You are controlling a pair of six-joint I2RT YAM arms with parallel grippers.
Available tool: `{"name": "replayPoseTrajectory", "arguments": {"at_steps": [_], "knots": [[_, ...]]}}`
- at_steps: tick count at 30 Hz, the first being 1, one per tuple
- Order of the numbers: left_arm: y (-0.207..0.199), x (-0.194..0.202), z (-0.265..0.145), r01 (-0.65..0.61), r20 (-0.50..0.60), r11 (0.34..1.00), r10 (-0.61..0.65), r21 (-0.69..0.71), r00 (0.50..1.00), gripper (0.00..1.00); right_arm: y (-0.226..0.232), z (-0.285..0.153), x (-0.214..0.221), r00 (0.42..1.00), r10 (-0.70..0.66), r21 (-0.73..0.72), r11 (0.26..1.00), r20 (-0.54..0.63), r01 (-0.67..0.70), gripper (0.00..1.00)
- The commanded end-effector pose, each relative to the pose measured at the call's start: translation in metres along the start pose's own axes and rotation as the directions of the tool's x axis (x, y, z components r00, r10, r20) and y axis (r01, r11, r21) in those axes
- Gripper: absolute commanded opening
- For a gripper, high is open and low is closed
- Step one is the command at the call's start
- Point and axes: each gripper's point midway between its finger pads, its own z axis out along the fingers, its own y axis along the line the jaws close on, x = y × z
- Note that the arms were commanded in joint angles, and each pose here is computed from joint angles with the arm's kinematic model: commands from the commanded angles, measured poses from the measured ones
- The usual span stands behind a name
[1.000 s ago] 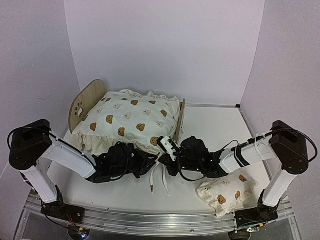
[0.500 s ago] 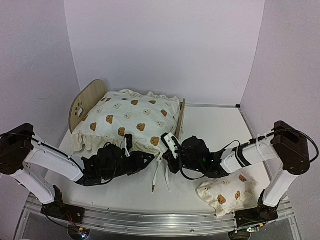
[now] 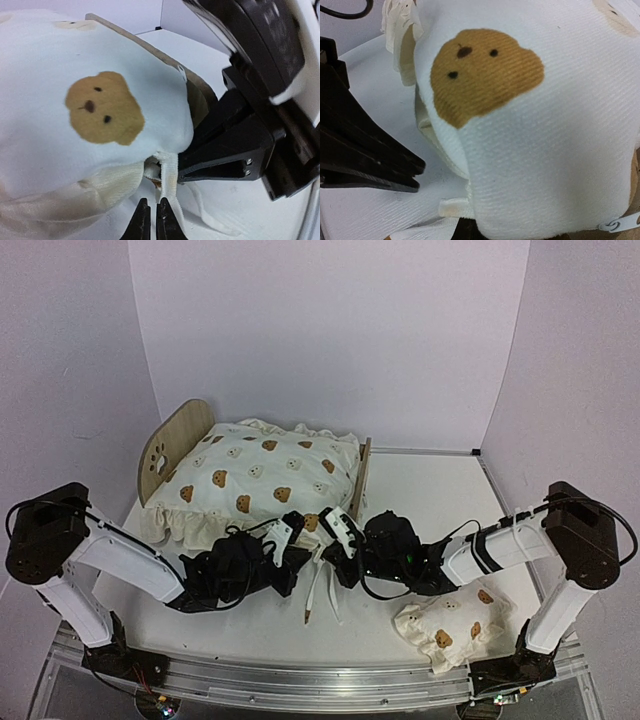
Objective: Set up the pet bed
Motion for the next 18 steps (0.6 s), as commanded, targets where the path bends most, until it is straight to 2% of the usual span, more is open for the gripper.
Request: {"name": "replayPoseTrajectory", "arguments": {"at_steps": [1, 11, 14, 18], "knots": [[-0.01, -0.011, 0.01, -0.314, 0.049, 0.949, 0.313, 0.02, 0.948, 0.06, 0.007, 0.0, -0.028, 0.997, -0.008, -0.035, 0.999, 0.08, 0.011, 0.0], [0.005, -0.004, 0.024, -0.592, 0.043, 0.805, 0.593, -0.032, 0.804, 0.05, 0.011, 0.004, -0.031, 0.996, -0.046, -0.054, 0.997, 0.075, 0.051, 0.0], [0.021, -0.012, 0.026, -0.601, 0.033, 0.796, 0.604, -0.077, 0.796, 0.04, 0.01, 0.005, -0.032, 0.996, -0.055, -0.053, 0.997, 0.071, 0.059, 0.0], [0.02, -0.02, 0.007, -0.595, 0.062, 0.8, 0.6, -0.08, 0.798, 0.04, 0.01, 0.003, -0.032, 0.996, -0.06, -0.053, 0.997, 0.062, 0.064, 0.0]]}}
